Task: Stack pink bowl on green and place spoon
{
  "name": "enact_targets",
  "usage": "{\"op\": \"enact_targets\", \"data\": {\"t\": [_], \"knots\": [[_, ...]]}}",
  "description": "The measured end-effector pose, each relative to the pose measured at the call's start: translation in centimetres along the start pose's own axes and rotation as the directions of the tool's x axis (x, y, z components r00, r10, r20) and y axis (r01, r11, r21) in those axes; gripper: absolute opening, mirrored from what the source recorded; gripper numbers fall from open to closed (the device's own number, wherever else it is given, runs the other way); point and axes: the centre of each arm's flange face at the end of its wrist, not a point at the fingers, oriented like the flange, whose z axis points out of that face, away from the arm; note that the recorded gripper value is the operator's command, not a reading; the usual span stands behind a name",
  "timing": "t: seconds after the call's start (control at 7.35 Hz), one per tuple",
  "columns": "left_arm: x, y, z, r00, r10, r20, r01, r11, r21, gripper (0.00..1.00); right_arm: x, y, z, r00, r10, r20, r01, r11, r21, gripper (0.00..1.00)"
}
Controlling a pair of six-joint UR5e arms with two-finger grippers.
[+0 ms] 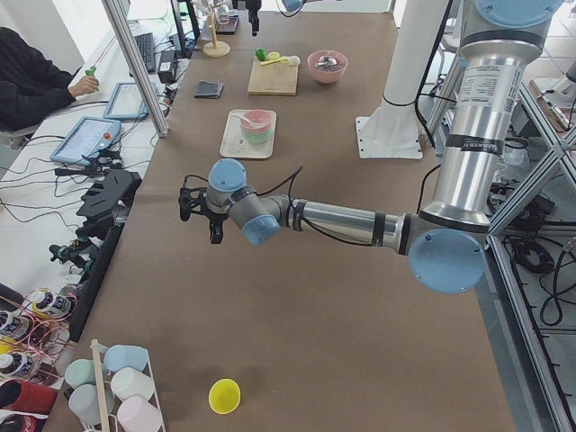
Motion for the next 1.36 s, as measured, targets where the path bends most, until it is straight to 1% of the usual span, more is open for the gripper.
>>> {"op": "enact_targets", "data": {"t": [0.14,0.27,0.41,0.54,0.68,0.95,1.09,1.22,1.36], "knots": [[-3.9,-0.4,-1.3,0.998,0.068,0.003,-0.068,0.997,-0.038,0.98,4.2,2.2,2.6,0.999,-0.001,0.048,0.004,0.998,-0.062,1.00],[-7.2,-0.6,-2.8,0.994,0.111,0.008,-0.110,0.991,-0.077,0.98,8.1,4.5,5.7,0.994,0.019,0.105,-0.006,0.993,-0.117,1.00],[-9.6,-0.8,-4.1,0.992,0.126,0.021,-0.123,0.987,-0.107,0.98,11.2,6.8,8.0,0.987,0.047,0.154,-0.025,0.990,-0.139,1.00],[-10.9,-1.0,-5.0,0.990,0.131,0.041,-0.125,0.982,-0.140,0.98,13.4,9.2,8.9,0.977,0.074,0.201,-0.049,0.990,-0.131,1.00],[-11.0,-1.1,-5.9,0.986,0.146,0.085,-0.130,0.977,-0.167,0.98,14.6,11.4,8.9,0.968,0.092,0.235,-0.067,0.992,-0.112,1.00],[-8.2,-1.1,-9.2,0.957,0.181,0.225,-0.131,0.966,-0.222,0.98,15.1,13.4,8.1,0.962,0.099,0.255,-0.079,0.993,-0.085,1.00],[-8.0,0.2,-10.4,0.944,0.207,0.256,-0.139,0.956,-0.259,0.98,15.3,13.8,8.0,0.961,0.103,0.257,-0.084,0.993,-0.083,1.00],[-9.4,1.9,-10.3,0.942,0.215,0.259,-0.139,0.949,-0.283,0.98,15.6,14.2,8.2,0.960,0.113,0.257,-0.093,0.992,-0.088,1.00],[-11.3,2.7,-9.3,0.941,0.221,0.255,-0.145,0.947,-0.287,0.98,16.2,15.1,8.5,0.958,0.131,0.257,-0.109,0.989,-0.097,1.00]]}}
